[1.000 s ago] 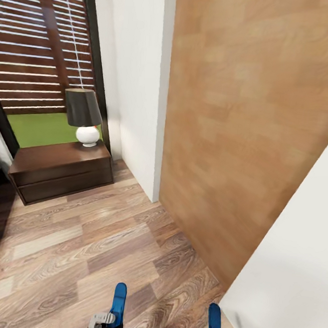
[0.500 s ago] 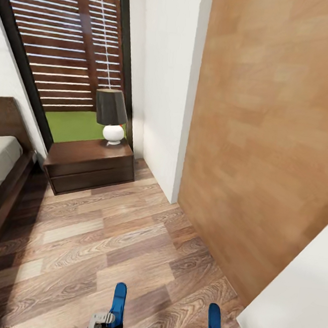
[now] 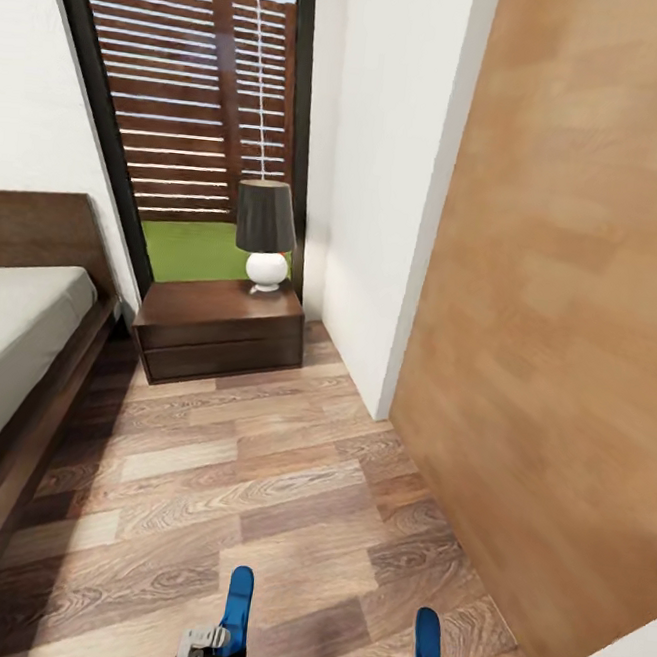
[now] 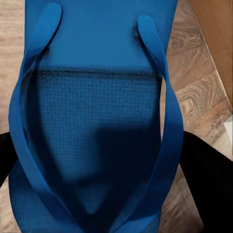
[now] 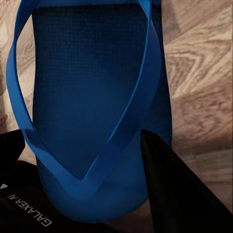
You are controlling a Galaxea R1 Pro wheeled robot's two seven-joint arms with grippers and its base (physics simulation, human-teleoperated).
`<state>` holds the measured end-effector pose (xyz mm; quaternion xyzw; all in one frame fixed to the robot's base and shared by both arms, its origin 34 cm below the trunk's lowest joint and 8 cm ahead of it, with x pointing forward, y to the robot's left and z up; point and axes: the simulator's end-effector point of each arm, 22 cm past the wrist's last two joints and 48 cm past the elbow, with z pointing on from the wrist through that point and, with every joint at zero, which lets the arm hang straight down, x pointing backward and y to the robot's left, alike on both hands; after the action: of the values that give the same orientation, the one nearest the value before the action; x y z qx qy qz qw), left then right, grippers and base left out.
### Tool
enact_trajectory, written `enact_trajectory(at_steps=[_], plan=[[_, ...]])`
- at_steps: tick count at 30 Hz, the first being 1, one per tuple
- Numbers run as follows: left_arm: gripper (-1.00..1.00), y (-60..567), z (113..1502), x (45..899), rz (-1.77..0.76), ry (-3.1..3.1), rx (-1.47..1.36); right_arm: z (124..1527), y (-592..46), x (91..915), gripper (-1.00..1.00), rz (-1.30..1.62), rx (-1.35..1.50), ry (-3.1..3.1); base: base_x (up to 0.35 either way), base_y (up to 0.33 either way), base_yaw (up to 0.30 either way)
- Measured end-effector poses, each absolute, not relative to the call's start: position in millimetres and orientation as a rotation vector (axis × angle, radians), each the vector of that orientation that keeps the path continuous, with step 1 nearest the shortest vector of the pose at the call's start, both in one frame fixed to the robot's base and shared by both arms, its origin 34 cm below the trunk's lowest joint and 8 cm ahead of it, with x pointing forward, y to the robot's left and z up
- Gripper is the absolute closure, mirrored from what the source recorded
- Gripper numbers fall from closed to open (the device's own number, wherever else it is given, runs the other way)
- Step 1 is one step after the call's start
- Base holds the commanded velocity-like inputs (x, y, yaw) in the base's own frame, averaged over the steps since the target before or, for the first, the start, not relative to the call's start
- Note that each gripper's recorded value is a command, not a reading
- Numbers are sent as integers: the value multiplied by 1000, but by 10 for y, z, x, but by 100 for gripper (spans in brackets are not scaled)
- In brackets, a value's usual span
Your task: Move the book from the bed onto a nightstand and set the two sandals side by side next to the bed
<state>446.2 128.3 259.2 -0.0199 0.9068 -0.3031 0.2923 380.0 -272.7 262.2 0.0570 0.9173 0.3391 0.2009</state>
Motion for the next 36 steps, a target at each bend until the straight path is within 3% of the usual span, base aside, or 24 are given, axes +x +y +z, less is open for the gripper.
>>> enact_trajectory(at_steps=[23,36], plan=[[100,1295,2590,4466,-806,2416,-60,2623,-2725,3799,100,949,160,2562,323,0,7],[100,1303,2573,4469,-788,2421,-55,2619,-2729,3803,100,947,162,2562,45,0,254]])
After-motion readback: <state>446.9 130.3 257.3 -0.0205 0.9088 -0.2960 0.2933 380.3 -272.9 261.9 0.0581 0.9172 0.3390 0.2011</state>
